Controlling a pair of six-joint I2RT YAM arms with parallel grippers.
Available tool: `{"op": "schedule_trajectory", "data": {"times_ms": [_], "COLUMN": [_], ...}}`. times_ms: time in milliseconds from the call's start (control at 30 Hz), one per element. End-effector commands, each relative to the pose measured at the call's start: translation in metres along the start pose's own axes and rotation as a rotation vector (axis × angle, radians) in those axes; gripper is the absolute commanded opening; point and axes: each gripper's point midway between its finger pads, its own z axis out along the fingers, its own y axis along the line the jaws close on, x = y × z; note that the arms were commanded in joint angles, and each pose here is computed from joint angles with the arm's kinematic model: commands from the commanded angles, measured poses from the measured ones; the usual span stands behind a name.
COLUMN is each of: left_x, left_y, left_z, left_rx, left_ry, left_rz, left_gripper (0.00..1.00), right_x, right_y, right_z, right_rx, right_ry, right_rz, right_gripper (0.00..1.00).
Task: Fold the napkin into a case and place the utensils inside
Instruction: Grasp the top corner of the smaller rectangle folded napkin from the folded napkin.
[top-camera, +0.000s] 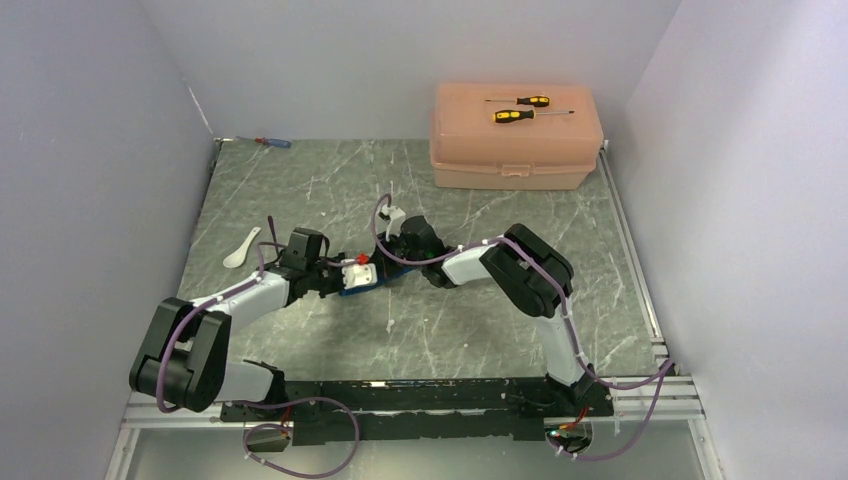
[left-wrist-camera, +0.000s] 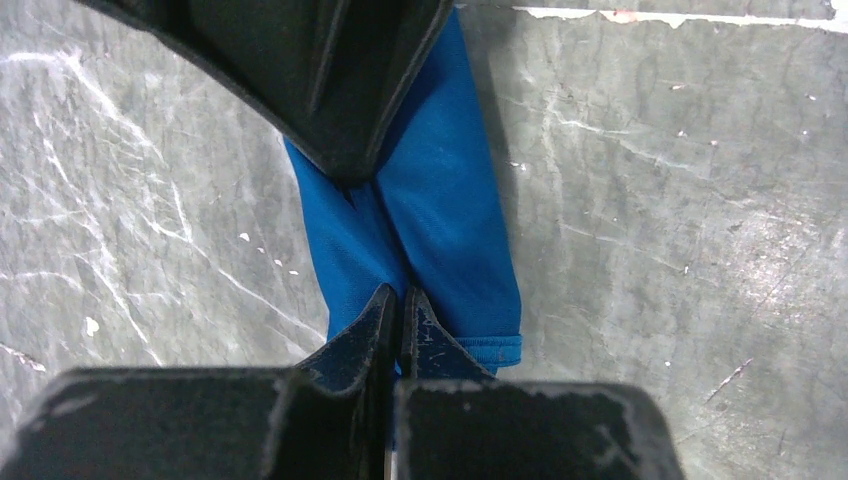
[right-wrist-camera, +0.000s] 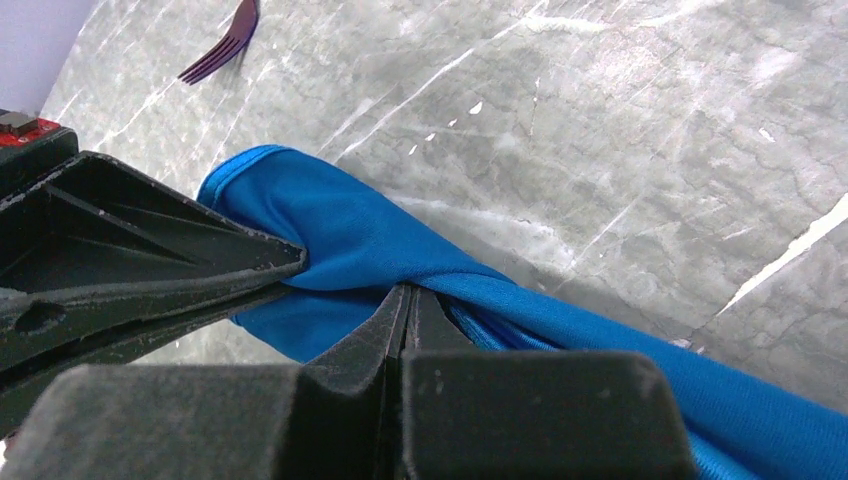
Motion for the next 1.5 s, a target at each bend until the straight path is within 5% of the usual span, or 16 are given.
{"op": "schedule_trajectory", "data": {"times_ms": [0, 633, 867, 1167, 1467], "left_x": [-0.001, 0.035, 0.042, 0.042, 0.035], "left_y": [-0.01, -0.048, -0.055, -0.057, -0.043], "left_z": [0.001, 0.005, 0.004, 0.003, 0.001], "left_rx": [0.06, 0.178, 0.201, 0.215, 0.18], "left_ry": [-0.007, 0.078, 0.099, 0.1, 0.107], "left_rz": [0.041, 0.29, 0.291, 0.291, 0.246], "left_gripper": [0.03, 0.03, 0.03, 0.03, 0.03], "right_x": [-0.014, -0.036, -0.035, -0.035, 0.013], "right_y": [-0.022, 0.032, 0.071, 0.071, 0.026], "right_z": [-0.004, -0.021, -0.031, -0.005, 0.02], "right_rx": [0.145, -0.098, -0.311, -0.319, -0.169], "right_ry": [-0.052, -0.085, -0.116, -0.112, 0.042], "right_rz": [-0.014, -0.097, -0.155, -0.145, -0.084], "right_gripper": [0.0, 0.0, 0.0, 0.0, 0.0]}}
